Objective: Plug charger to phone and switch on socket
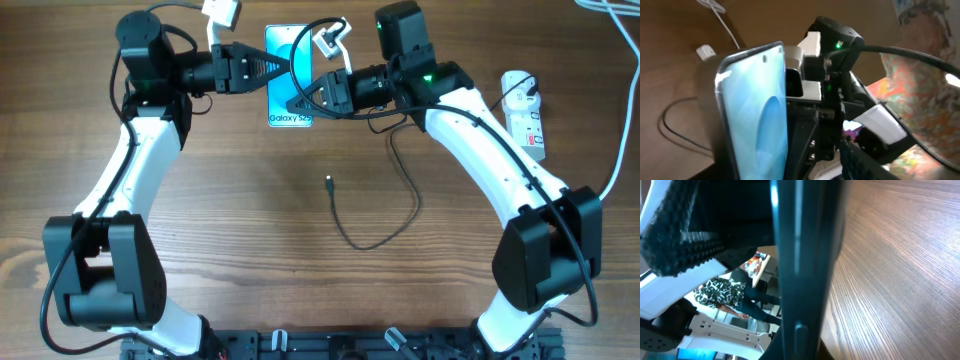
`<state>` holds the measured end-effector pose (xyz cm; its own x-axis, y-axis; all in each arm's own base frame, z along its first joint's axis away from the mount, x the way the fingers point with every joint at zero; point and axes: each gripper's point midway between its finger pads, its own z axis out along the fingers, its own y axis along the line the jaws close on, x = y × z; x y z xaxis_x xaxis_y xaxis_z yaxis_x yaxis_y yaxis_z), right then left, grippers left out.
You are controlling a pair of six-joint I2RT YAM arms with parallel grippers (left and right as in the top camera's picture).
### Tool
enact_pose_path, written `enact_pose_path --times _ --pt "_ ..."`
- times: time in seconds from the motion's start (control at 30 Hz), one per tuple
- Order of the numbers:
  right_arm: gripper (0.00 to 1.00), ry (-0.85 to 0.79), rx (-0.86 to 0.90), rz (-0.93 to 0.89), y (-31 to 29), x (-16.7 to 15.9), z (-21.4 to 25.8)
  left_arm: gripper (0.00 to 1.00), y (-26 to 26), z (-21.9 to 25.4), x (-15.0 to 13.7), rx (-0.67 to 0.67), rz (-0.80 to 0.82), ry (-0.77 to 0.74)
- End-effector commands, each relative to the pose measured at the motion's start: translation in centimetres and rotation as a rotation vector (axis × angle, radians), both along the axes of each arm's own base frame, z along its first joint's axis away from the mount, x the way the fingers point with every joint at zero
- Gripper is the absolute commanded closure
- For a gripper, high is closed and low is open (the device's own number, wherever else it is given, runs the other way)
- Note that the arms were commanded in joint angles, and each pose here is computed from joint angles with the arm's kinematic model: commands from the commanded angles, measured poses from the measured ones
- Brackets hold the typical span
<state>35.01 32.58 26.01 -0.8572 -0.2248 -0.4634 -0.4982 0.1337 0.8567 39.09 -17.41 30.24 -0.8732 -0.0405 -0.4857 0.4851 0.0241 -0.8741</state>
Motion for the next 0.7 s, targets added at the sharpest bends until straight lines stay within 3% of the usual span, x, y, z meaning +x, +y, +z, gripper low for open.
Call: enact_pose_path --times 0.0,0.17,0.3,0.6,0.63,0.67 --pt "0.96 -0.05 0.024 0.027 0.4 -0.7 1.0 0.54 -0.9 1.5 -1.7 -0.001 -0.082 0.031" --pt "0.96 -0.073 0.035 0.027 0.5 -0.5 1.3 0.61 -1.9 1.5 -2.2 -0.001 -0.109 0.031" --pt "0.96 -0.072 0.035 0.027 0.5 -0.5 1.3 0.76 -2.1 1.5 -2.3 -0.001 -0.114 0.031" --pt "0.96 -0.049 0.025 0.028 0.4 -0.7 1.0 0.93 -1.6 1.5 -2.1 -0.001 -0.101 0.031" --pt "0.85 -0.042 0.022 0.028 0.3 -0.8 1.0 0.96 -1.5 1.5 -2.0 -0.001 -0.099 0.03" --pt "0.59 -0.035 0.018 0.028 0.3 -0.8 0.9 0.96 -1.1 1.5 -1.8 -0.001 -0.086 0.029"
